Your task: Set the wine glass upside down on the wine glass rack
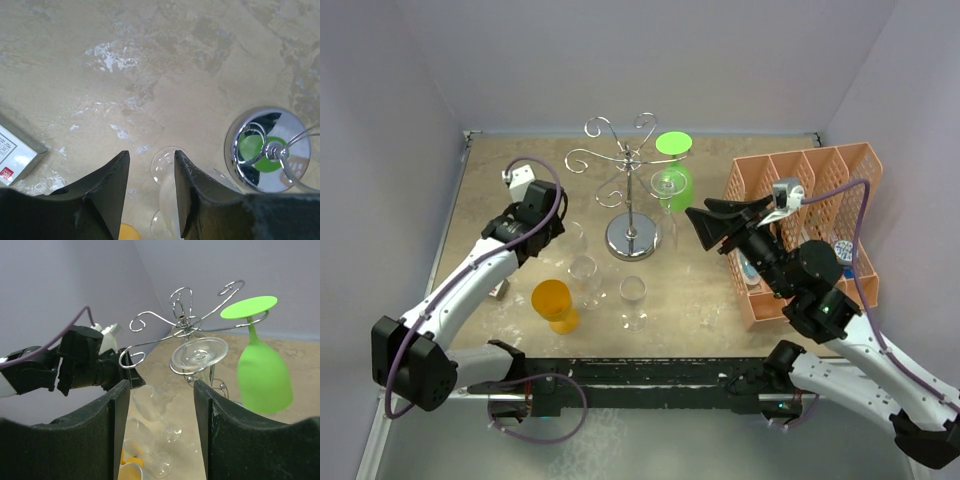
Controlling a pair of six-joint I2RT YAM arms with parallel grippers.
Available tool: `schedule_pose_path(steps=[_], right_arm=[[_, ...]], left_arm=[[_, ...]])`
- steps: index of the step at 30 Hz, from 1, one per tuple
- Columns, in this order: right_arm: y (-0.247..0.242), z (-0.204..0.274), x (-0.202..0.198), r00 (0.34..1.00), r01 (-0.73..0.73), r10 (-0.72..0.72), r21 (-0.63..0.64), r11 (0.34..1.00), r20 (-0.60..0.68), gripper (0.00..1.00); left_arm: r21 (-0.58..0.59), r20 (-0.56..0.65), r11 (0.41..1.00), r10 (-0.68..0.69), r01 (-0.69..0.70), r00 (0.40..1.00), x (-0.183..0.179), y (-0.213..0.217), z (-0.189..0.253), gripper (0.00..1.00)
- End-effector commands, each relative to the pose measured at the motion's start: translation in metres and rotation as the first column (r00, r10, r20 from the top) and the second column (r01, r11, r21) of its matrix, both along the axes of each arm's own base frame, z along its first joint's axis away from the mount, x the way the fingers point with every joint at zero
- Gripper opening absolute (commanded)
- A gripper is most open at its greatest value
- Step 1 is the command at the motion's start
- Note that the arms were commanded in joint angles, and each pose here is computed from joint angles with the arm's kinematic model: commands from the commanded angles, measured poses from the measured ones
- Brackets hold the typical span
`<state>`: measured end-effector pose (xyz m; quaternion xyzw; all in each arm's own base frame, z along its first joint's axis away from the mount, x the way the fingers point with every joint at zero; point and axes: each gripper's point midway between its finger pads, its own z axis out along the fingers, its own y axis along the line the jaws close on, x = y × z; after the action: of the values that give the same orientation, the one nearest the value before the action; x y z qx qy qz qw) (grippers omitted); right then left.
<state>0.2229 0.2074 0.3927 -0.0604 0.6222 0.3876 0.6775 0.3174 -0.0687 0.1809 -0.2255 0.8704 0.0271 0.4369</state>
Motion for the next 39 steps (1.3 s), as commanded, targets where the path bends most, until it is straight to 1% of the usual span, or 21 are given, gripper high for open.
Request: schedule_pose_path(steps=[1, 3, 8, 10, 12, 15, 18, 21, 23, 26, 28, 30, 34, 37, 39], right_arm=[[-0.008, 0.038, -0.015, 0.995, -0.030, 0.026, 0.048, 0.998, 0.093, 0.56], [-0.009, 0.039, -0.016, 0.995, -0.028, 0.023, 0.049, 0.998, 0.096, 0.56], [-0.011, 0.037, -0.016, 0.995, -0.019, 0.014, 0.048, 0.999, 0.095, 0.56], [-0.011, 0.036, -0.015, 0.996, -0.018, 0.013, 0.047, 0.999, 0.093, 0.56], [-0.011, 0.035, -0.015, 0.996, -0.015, 0.011, 0.045, 0.999, 0.090, 0.56], [-0.013, 0.035, -0.015, 0.996, -0.009, 0.005, 0.050, 0.999, 0.088, 0.56], [-0.015, 0.035, -0.015, 0.996, -0.005, 0.000, 0.057, 0.998, 0.085, 0.56], [-0.015, 0.035, -0.015, 0.997, -0.003, -0.001, 0.058, 0.998, 0.081, 0.56], [-0.014, 0.033, -0.014, 0.997, -0.001, -0.003, 0.055, 0.998, 0.074, 0.56], [-0.014, 0.029, -0.012, 0.998, 0.003, -0.006, 0.053, 0.999, 0.067, 0.56], [-0.012, 0.026, -0.011, 0.998, 0.001, -0.004, 0.058, 0.998, 0.063, 0.56], [-0.010, 0.024, -0.011, 0.998, -0.007, 0.003, 0.058, 0.998, 0.060, 0.56], [-0.008, 0.019, -0.008, 0.999, -0.003, 0.001, 0.049, 0.999, 0.049, 0.56], [-0.008, 0.018, -0.007, 0.999, 0.001, -0.003, 0.048, 0.999, 0.043, 0.56], [-0.008, 0.019, -0.007, 0.999, 0.003, -0.005, 0.051, 0.999, 0.044, 0.56]], left_arm=[[-0.042, -0.041, 0.995, -0.093, 0.091, 0.995, 0.000, -0.015, -0.001, 0.37], [-0.044, -0.046, 0.995, -0.095, 0.093, 0.994, -0.002, -0.015, 0.000, 0.36], [-0.005, 0.005, 1.000, -0.025, 0.025, 1.000, -0.004, 0.002, 0.020, 0.38], [-0.006, 0.022, 1.000, -0.019, 0.019, 1.000, -0.005, 0.003, 0.028, 0.39], [-0.031, 0.034, 0.998, -0.047, 0.048, 0.998, -0.006, -0.002, 0.036, 0.40], [-0.095, 0.065, 0.986, -0.129, 0.135, 0.990, -0.008, -0.018, 0.049, 0.42], [-0.111, 0.088, 0.970, -0.205, 0.214, 0.975, -0.011, -0.028, 0.064, 0.45], [-0.126, 0.066, 0.948, -0.285, 0.291, 0.956, -0.016, -0.040, 0.064, 0.45], [-0.124, 0.031, 0.936, -0.327, 0.328, 0.945, -0.021, -0.043, 0.058, 0.45], [-0.074, -0.045, 0.938, -0.341, 0.337, 0.939, -0.027, -0.035, 0.038, 0.46], [-0.049, -0.100, 0.939, -0.345, 0.341, 0.933, -0.029, -0.032, 0.026, 0.44], [-0.063, -0.135, 0.927, -0.375, 0.369, 0.917, -0.031, -0.037, 0.019, 0.42], [-0.112, -0.153, 0.902, -0.430, 0.417, 0.890, -0.032, -0.050, 0.009, 0.41], [-0.106, -0.182, 0.907, -0.421, 0.408, 0.888, -0.031, -0.049, 0.001, 0.37], [-0.082, -0.195, 0.919, -0.394, 0.385, 0.898, -0.028, -0.044, -0.002, 0.32]])
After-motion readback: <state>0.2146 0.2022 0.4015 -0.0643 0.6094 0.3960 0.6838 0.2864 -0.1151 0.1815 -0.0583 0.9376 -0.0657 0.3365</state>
